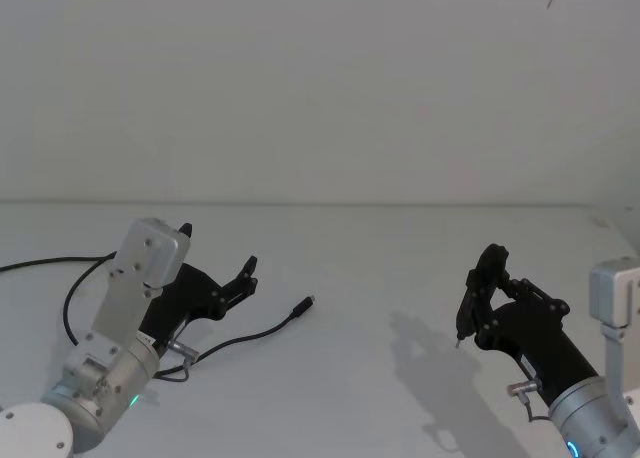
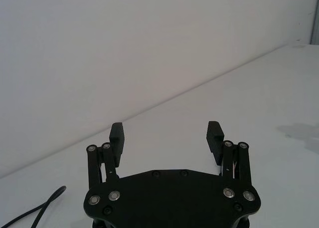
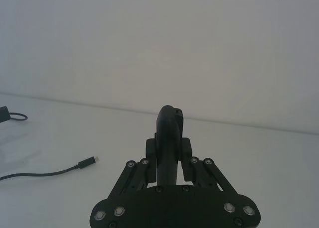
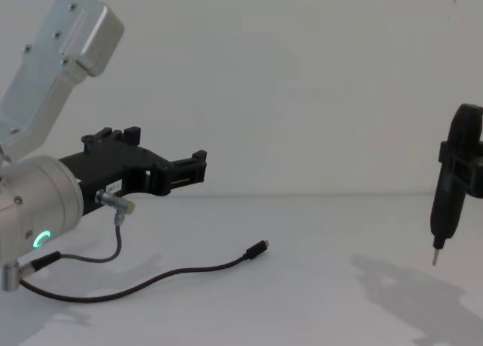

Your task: Pick up the data cable with the one hand.

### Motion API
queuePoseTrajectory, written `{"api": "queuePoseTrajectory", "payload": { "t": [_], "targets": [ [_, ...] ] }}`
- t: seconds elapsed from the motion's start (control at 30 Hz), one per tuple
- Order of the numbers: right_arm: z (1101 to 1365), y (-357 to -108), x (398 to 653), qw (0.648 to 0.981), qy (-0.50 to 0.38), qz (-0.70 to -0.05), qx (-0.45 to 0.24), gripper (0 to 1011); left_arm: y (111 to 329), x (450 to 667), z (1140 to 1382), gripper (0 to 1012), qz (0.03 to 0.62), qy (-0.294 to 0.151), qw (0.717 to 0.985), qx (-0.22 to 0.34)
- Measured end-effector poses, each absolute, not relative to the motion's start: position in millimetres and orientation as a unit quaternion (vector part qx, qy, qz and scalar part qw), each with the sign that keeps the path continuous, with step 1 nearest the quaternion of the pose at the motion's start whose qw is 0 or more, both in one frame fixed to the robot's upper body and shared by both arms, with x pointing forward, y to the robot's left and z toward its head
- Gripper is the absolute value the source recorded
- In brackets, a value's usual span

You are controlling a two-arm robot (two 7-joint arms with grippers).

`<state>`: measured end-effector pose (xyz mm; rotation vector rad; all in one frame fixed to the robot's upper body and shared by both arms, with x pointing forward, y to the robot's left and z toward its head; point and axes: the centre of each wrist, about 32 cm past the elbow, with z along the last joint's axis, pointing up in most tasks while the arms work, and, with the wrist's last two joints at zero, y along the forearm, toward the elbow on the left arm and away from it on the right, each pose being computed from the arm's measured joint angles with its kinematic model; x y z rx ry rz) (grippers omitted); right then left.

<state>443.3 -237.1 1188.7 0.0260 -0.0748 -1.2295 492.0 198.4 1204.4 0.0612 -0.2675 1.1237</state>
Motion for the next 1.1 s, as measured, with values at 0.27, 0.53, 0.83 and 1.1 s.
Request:
{"api": "queuePoseTrajectory", "payload": {
  "t": [0.27, 0.53, 0.83, 1.1],
  "targets": [
    [1188.7, -237.1, 443.3, 0.816, -0.035, -0.577, 0.012, 279, 198.4, 492.0, 1204.4, 1001, 0.531, -0.126, 0.837, 0.029],
    [1188.7, -237.1, 443.3, 0.816, -0.035, -0.577, 0.012, 279, 198.4, 492.0, 1204.4, 1001, 0.531, -0.126, 0.837, 0.029],
    [1188.7, -237.1, 443.3, 0.816, -0.035, -0.577, 0.012, 279, 198.4, 492.0, 1204.4, 1001, 0.531, -0.126, 0.837, 0.029],
    [1188.7, -237.1, 443.3, 0.816, -0.035, -0.577, 0.012, 279, 198.4, 492.3, 1204.5, 1001, 0.53, -0.126, 0.838, 0.029]
  ]
}}
